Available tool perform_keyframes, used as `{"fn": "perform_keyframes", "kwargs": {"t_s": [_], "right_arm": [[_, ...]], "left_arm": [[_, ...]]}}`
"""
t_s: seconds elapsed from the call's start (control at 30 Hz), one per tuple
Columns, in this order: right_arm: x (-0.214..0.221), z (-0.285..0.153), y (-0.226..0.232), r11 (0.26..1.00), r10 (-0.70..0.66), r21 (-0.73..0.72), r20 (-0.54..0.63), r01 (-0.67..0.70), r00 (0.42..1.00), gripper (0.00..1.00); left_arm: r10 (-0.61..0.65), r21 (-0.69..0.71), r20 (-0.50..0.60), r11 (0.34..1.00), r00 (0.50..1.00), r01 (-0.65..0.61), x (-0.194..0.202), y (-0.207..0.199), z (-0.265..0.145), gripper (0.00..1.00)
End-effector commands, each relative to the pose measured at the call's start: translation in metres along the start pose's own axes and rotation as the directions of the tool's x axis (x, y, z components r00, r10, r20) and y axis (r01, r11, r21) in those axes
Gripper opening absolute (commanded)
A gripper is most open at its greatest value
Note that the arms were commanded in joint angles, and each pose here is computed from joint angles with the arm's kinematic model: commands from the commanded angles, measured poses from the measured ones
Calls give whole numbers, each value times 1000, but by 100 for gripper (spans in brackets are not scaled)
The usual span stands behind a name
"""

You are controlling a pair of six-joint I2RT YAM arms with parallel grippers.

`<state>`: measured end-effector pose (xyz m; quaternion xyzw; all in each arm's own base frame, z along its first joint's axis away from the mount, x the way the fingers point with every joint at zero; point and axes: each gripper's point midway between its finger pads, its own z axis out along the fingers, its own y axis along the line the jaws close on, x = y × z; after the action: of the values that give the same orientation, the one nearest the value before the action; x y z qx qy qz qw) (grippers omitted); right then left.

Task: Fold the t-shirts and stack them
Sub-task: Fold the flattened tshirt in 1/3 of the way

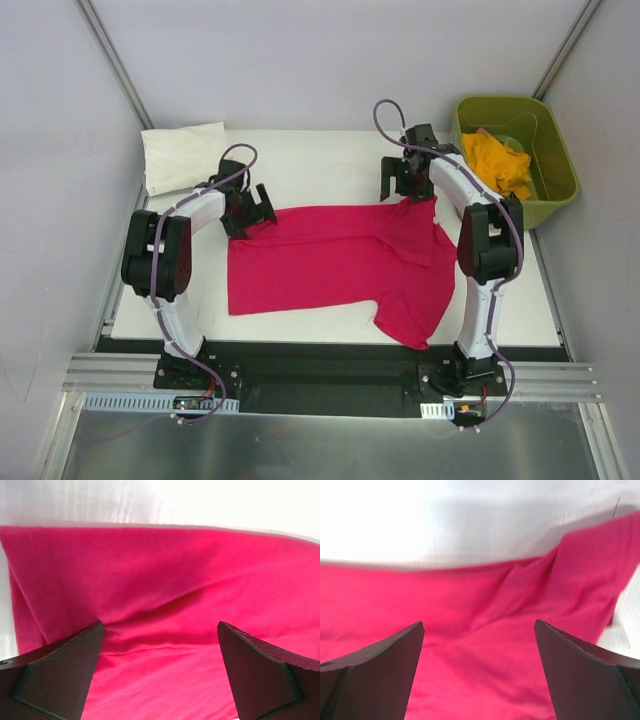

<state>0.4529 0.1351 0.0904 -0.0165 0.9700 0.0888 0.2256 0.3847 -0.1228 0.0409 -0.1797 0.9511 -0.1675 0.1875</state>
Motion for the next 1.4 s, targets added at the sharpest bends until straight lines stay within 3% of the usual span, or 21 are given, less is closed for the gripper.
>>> {"fn": "perform_keyframes", "kwargs": {"t_s": [0.0,0.3,0.73,0.9,1.07,1.23,1.37], "right_arm": [[-25,14,-19,998,62,9,22,-62,998,97],[-9,55,-63,987,133,95,-61,-126,989,97],[-45,15,-103,932,134,320,127,-169,983,97],[-54,3,-79,974,73,205,126,-98,989,97],[-62,-35,-21,999,-48,-10,192,51,980,97],[-38,-60,3,995,-66,-64,212,81,975,97],[-10,-71,13,993,-61,-86,209,80,976,97]], "left_arm": [[-40,-22,2,999,999,40,-12,6,10,99],[-132,-137,-25,982,991,127,12,62,11,99],[-148,-158,20,976,989,149,23,81,-17,99],[-105,-160,36,981,994,110,19,81,-24,99],[-93,-45,84,994,992,97,-8,48,-45,99],[-102,70,140,993,985,92,-20,19,-77,99],[-118,114,127,988,985,104,-1,12,-89,99]]}}
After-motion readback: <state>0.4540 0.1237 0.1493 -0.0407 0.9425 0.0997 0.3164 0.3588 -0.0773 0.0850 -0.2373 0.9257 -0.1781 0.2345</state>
